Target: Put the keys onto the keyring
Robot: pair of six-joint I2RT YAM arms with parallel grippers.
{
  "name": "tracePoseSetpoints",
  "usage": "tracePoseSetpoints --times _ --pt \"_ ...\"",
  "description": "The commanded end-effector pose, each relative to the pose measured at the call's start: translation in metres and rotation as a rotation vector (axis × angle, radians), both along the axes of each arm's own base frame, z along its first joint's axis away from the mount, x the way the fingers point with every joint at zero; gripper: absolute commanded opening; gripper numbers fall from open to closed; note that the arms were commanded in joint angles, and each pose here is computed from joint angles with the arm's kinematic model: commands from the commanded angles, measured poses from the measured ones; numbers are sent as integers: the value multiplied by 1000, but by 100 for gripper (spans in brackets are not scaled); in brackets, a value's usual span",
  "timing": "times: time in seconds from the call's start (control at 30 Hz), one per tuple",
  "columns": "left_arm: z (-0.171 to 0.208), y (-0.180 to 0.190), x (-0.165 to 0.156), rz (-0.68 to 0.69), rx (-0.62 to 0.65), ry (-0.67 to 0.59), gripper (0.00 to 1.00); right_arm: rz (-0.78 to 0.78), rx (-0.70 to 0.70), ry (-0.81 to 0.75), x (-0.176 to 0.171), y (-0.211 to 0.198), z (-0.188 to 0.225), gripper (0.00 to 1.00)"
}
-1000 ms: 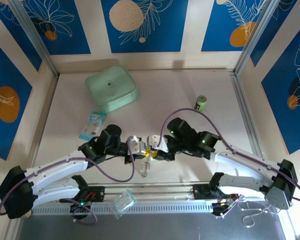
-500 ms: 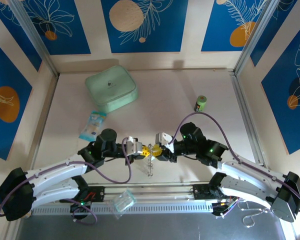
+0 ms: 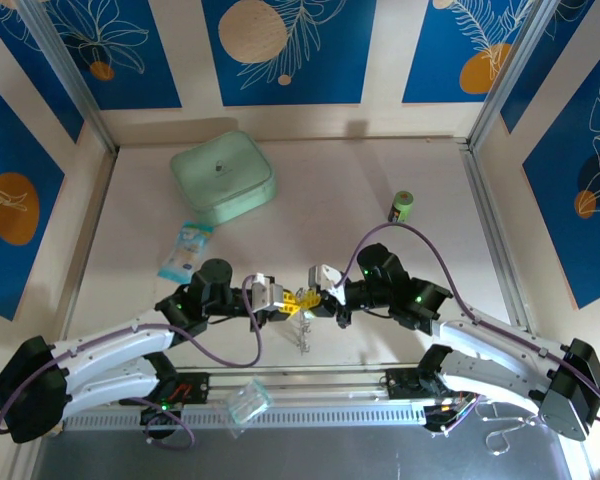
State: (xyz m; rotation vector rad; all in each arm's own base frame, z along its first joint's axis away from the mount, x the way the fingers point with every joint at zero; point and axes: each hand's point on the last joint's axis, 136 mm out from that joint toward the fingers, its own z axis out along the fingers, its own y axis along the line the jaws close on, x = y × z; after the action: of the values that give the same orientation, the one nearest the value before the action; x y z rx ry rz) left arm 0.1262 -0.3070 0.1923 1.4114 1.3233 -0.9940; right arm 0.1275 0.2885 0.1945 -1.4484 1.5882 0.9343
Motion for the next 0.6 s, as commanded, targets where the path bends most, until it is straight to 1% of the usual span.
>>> tracePoseSetpoints --times 0.0,0.13,0.23,0.57 --pt "21 0 0 -2 -34 -64 25 24 -48 -14 -2 -2 4 0" --pt "14 3 0 -18 65 -82 19 42 -133 -29 -3 -7 2 0" --pt "10 4 -1 -26 101 -86 16 54 -162 -43 -4 -7 4 0" --pt "7 0 -1 -51 124 -58 16 92 -183 -83 -7 8 10 0"
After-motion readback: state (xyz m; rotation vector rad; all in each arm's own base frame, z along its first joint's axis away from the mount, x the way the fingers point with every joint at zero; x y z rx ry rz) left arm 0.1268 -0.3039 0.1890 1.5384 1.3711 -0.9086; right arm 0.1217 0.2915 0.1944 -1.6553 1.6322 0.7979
